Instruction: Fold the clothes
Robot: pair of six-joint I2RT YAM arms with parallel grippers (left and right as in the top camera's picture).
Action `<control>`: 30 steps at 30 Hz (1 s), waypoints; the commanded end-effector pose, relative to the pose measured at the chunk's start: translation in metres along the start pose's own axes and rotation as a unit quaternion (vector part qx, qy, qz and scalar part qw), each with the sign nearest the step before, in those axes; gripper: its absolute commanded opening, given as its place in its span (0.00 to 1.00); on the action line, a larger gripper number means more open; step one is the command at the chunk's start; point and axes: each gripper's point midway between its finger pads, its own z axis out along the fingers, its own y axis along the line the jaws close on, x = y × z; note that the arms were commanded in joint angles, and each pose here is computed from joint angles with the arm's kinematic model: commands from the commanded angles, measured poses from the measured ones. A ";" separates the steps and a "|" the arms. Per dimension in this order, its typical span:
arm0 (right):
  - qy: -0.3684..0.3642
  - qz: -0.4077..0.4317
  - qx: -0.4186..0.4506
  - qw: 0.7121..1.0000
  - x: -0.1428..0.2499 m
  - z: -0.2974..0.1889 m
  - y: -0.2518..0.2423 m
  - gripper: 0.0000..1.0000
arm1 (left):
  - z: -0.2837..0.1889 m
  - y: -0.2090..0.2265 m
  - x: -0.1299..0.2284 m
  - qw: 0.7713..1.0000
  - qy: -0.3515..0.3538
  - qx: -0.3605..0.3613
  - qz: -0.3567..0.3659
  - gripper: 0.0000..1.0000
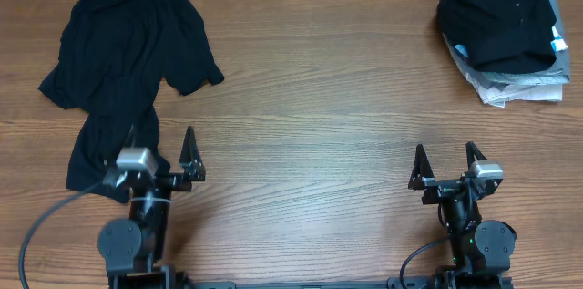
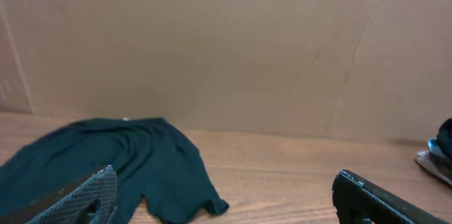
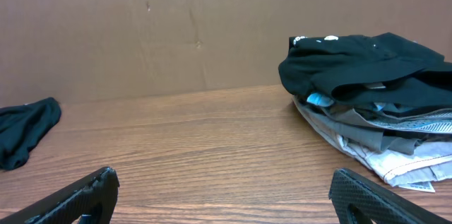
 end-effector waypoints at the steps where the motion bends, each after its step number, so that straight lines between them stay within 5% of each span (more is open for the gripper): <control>1: -0.002 0.004 0.000 1.000 0.002 0.000 0.000 1.00 | -0.009 0.001 0.004 1.000 -0.026 0.005 0.000 1.00; 9: -0.002 0.004 0.000 1.000 0.002 0.000 0.000 1.00 | -0.019 0.005 0.021 0.998 -0.055 0.004 0.010 1.00; 21: -0.002 0.004 0.000 1.000 0.002 0.000 0.000 1.00 | -0.023 0.016 0.084 0.997 0.071 -0.021 0.001 1.00; 30: -0.002 0.004 0.000 1.000 0.002 0.000 0.000 1.00 | -0.022 0.017 0.083 0.997 0.071 -0.022 0.011 1.00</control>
